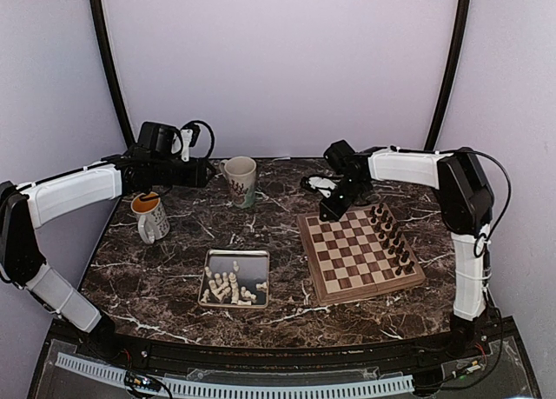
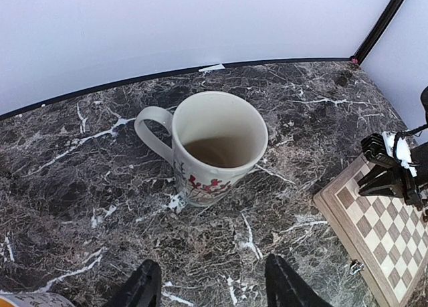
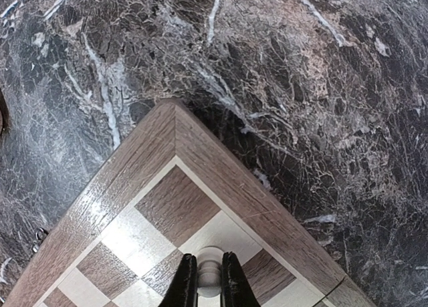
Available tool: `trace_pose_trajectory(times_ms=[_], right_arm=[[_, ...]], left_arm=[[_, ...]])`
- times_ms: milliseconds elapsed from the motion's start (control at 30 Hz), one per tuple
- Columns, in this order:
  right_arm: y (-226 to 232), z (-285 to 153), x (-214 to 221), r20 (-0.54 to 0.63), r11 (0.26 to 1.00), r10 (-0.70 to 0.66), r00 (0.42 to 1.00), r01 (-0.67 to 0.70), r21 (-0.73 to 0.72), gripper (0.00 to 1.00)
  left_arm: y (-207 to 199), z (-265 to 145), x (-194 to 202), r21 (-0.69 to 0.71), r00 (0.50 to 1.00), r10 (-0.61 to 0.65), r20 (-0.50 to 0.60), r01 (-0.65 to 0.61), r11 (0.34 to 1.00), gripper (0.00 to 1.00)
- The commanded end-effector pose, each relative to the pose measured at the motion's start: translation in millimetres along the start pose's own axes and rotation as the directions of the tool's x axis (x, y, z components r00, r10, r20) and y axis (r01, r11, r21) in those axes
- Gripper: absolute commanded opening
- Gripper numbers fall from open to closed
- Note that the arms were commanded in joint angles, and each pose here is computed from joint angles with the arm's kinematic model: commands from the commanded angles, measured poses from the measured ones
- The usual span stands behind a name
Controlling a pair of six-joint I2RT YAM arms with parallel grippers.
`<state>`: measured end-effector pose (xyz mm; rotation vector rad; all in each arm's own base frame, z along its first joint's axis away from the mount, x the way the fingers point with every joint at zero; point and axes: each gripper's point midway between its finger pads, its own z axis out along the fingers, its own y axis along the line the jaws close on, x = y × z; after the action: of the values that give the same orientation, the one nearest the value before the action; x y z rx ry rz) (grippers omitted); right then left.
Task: Set up the chess pieces on the board
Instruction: Place the pawn on a2.
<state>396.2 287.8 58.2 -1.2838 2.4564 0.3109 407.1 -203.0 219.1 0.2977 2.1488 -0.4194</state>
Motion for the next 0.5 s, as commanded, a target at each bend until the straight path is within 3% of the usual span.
trace_pose_trajectory(times_ms=[0, 467], right_arm=[[-11.1, 3.1, -6.9, 0.015, 1.0, 0.013, 1.0, -0.013, 0.022, 0.08], [-12.0, 12.1, -5.0, 0.003, 1.0, 0.025, 1.0, -0.025, 0.011, 0.11]], left_arm=[[-4.3, -11.2, -14.9, 0.012, 0.999, 0.011, 0.032, -0.011, 1.0, 0.55], [-4.8, -11.2, -14.8, 0.013, 0.999, 0.018, 0.031, -0.018, 1.0, 0.55]])
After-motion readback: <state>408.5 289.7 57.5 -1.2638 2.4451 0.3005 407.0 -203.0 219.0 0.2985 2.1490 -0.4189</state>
